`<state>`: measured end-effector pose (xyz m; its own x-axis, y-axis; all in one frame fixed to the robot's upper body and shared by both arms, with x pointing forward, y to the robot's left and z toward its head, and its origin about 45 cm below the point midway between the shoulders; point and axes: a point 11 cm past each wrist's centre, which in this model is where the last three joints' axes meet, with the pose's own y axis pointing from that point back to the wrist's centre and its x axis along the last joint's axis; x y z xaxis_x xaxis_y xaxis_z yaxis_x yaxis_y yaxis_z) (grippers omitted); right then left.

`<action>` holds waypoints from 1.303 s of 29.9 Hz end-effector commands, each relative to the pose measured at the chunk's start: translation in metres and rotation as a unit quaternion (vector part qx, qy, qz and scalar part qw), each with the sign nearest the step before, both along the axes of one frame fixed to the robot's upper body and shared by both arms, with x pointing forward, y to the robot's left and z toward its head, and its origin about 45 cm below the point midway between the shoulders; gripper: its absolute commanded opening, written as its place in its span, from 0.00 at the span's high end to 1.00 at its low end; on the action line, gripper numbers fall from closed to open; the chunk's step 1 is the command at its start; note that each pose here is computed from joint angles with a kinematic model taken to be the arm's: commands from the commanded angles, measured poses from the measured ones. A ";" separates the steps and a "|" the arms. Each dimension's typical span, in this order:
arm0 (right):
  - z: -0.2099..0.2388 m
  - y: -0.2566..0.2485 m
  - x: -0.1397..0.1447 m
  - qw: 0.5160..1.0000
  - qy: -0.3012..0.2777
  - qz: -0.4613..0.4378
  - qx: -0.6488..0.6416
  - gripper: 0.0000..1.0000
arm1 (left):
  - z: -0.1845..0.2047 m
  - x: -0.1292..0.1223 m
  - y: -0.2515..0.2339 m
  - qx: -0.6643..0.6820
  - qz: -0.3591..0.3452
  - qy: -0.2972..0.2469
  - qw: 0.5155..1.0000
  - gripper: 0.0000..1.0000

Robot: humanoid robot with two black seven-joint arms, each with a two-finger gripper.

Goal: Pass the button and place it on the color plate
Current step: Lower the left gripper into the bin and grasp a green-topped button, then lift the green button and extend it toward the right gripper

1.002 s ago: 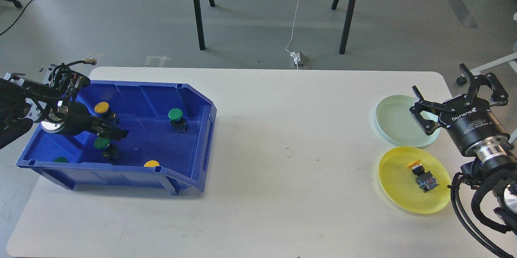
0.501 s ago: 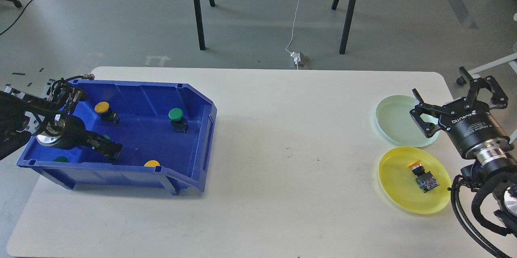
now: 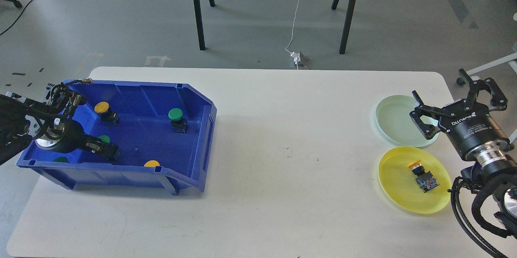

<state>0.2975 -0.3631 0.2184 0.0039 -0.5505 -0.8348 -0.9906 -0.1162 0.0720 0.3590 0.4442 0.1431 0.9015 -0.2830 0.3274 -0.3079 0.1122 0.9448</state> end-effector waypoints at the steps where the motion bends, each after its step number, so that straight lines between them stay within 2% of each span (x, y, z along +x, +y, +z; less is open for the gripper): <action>1: 0.000 0.000 -0.001 1.000 -0.002 0.001 0.001 0.02 | 0.002 0.002 0.000 -0.001 0.001 -0.003 1.000 0.41; 2: -0.001 -0.001 -0.002 1.000 0.000 0.000 0.001 0.02 | 0.002 0.002 -0.001 -0.002 0.001 -0.003 1.000 0.41; 7: -0.003 -0.002 -0.004 1.000 0.002 0.000 0.002 0.02 | 0.002 0.002 -0.001 -0.002 0.000 -0.003 1.000 0.55; 9: -0.003 -0.002 -0.004 1.000 0.002 -0.001 0.002 0.02 | 0.002 0.002 0.000 -0.001 0.000 -0.003 1.000 0.65; 11: -0.003 -0.002 -0.004 1.000 0.002 -0.001 0.002 0.02 | 0.002 0.002 -0.001 -0.001 0.000 -0.003 1.000 0.71; 13: -0.003 -0.002 -0.004 1.000 0.002 -0.001 0.002 0.02 | 0.003 0.003 -0.001 -0.002 -0.001 -0.005 1.000 0.88; 14: -0.003 -0.002 -0.004 1.000 0.002 -0.001 0.002 0.02 | 0.004 0.004 -0.002 -0.003 -0.001 -0.006 1.000 0.90; 20: -0.004 -0.002 -0.004 1.000 0.002 -0.001 0.002 0.02 | 0.017 0.012 -0.025 -0.031 -0.025 -0.019 0.999 0.92; 22: -0.003 -0.003 -0.004 1.000 0.002 -0.002 0.001 0.02 | 0.047 0.021 -0.034 -0.053 -0.040 -0.048 0.997 0.92; 27: -0.002 -0.005 -0.004 1.000 0.000 -0.004 0.000 0.02 | 0.122 0.013 -0.050 -0.127 -0.065 -0.122 0.982 0.92; 31: -0.002 -0.004 -0.004 1.000 -0.004 0.001 -0.017 0.02 | 0.182 0.011 -0.082 -0.242 -0.062 -0.179 0.952 0.92; 35: 0.000 0.005 -0.005 0.993 -0.028 0.037 -0.106 0.02 | 0.216 0.012 -0.124 -0.370 -0.056 -0.188 0.908 0.91; 39: 0.002 0.017 -0.006 0.968 -0.063 0.086 -0.229 0.02 | 0.219 0.013 -0.186 -0.479 -0.072 -0.145 0.862 0.91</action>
<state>0.2922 -0.3540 0.2194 0.1360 -0.7641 -0.6306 -0.9772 -0.2082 0.0415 0.3715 0.2999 0.3593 0.6792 0.0813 0.7295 -0.5074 0.7701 0.3866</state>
